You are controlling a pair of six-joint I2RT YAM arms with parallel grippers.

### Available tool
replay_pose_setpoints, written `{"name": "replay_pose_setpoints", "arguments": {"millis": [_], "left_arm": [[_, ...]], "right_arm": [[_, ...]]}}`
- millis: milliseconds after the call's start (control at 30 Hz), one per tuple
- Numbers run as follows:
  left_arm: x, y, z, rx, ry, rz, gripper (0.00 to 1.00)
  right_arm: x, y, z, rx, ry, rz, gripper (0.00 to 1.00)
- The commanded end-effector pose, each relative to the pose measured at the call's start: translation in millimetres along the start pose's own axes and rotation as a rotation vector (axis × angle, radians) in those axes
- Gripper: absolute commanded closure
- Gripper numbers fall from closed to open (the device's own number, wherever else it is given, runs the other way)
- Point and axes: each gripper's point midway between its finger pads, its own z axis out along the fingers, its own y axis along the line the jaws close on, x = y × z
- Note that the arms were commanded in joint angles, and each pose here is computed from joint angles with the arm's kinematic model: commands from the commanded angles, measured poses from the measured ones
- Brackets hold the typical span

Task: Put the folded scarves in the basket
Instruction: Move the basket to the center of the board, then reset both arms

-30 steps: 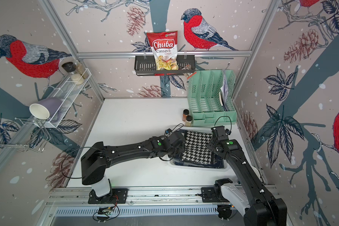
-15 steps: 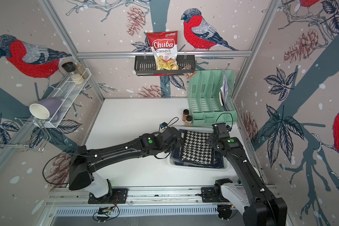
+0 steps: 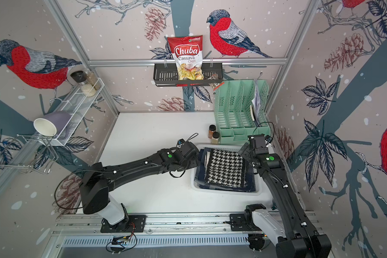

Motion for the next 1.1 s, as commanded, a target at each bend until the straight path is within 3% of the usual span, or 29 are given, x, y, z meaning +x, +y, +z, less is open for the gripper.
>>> {"name": "replay_pose_setpoints", "arguments": {"millis": [0, 267, 667, 867, 933, 1067], "left_arm": [[5, 3, 15, -0.023, 0.024, 0.049, 0.37], [-1, 54, 23, -0.187, -0.031, 0.003, 0.51], [-13, 121, -10, -0.284, -0.087, -0.004, 0.53], [-28, 127, -29, -0.275, -0.154, -0.003, 0.30], [-34, 126, -40, -0.267, -0.186, -0.010, 0.03], [-63, 113, -79, -0.202, -0.311, -0.038, 0.01]], "right_arm": [[-15, -10, 2, 0.048, -0.043, -0.005, 0.07], [-15, -5, 11, 0.012, -0.029, 0.046, 0.04], [-15, 23, 21, -0.134, -0.053, 0.030, 0.00], [-24, 29, 19, -0.093, -0.166, 0.001, 0.00], [-27, 31, 17, -0.068, -0.202, -0.007, 0.00], [-42, 39, 11, -0.062, -0.297, -0.026, 0.00]]}}
